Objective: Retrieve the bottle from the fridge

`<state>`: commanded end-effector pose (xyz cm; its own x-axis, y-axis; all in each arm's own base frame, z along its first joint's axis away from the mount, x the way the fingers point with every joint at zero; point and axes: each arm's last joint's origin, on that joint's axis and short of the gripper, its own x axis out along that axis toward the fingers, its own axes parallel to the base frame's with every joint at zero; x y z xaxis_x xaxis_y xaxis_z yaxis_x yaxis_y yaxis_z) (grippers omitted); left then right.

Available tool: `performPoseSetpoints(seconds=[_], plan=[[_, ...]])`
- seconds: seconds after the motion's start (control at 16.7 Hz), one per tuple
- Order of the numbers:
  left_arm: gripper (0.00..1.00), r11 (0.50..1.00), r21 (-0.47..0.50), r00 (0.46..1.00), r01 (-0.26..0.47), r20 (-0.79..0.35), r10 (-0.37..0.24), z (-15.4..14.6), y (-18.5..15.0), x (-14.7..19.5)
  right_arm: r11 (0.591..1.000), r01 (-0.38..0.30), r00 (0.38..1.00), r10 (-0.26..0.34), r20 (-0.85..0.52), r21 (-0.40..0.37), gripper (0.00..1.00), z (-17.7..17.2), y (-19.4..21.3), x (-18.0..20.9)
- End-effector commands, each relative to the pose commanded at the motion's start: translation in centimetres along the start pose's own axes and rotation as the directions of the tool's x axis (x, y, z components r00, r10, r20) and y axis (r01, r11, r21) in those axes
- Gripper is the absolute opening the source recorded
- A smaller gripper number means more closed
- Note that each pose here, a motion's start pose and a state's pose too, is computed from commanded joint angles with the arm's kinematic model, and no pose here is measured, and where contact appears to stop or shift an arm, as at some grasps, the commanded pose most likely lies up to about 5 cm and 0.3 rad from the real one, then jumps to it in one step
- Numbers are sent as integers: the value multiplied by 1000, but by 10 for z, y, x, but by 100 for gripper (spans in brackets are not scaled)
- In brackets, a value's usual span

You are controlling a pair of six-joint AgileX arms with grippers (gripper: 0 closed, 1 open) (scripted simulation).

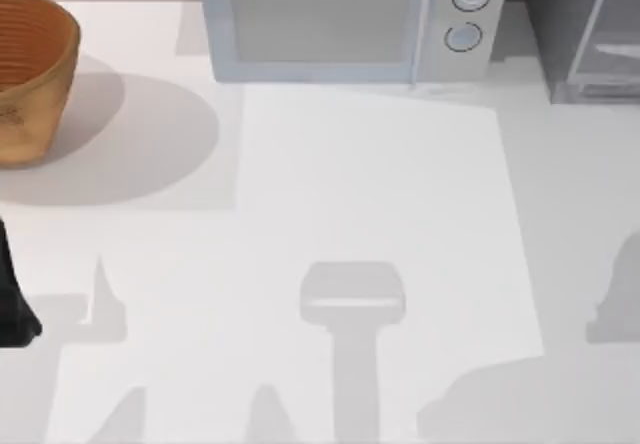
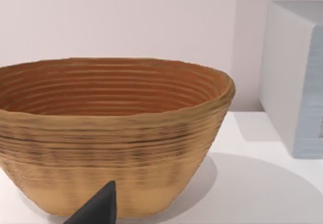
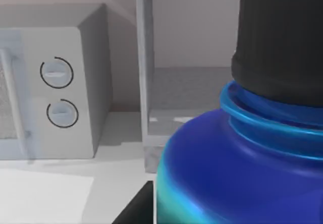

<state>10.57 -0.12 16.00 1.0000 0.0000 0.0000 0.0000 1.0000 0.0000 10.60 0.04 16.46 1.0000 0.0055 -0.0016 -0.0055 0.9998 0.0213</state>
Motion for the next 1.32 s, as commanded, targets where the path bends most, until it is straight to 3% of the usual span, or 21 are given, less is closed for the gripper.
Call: performPoseSetpoints(seconds=[0.36, 0.54, 0.66, 0.84, 1.02, 1.2, 1.32], plan=[[100, 1000, 0, 1000, 0, 0, 0, 0, 0, 0, 980, -30, 995, 49, -92, 194, 0, 30, 22, 8], [100, 1000, 0, 1000, 0, 0, 0, 0, 0, 0, 956, 7, 970, 65, -234, 295, 0, 38, 45, 19], [100, 1000, 0, 1000, 0, 0, 0, 0, 0, 0, 946, 61, 936, 56, -347, 319, 0, 38, 66, 27], [100, 1000, 0, 1000, 0, 0, 0, 0, 0, 0, 950, 156, 873, -5, -487, 269, 0, 28, 108, 34], [100, 1000, 0, 1000, 0, 0, 0, 0, 0, 0, 964, 215, 845, -104, -525, 155, 0, 12, 156, 28], [100, 1000, 0, 1000, 0, 0, 0, 0, 0, 0, 975, 218, 881, -173, -441, 51, 0, -8, 203, 9], [100, 1000, 0, 1000, 0, 0, 0, 0, 0, 0, 982, 190, 925, -176, -336, 10, 0, -22, 231, -9]])
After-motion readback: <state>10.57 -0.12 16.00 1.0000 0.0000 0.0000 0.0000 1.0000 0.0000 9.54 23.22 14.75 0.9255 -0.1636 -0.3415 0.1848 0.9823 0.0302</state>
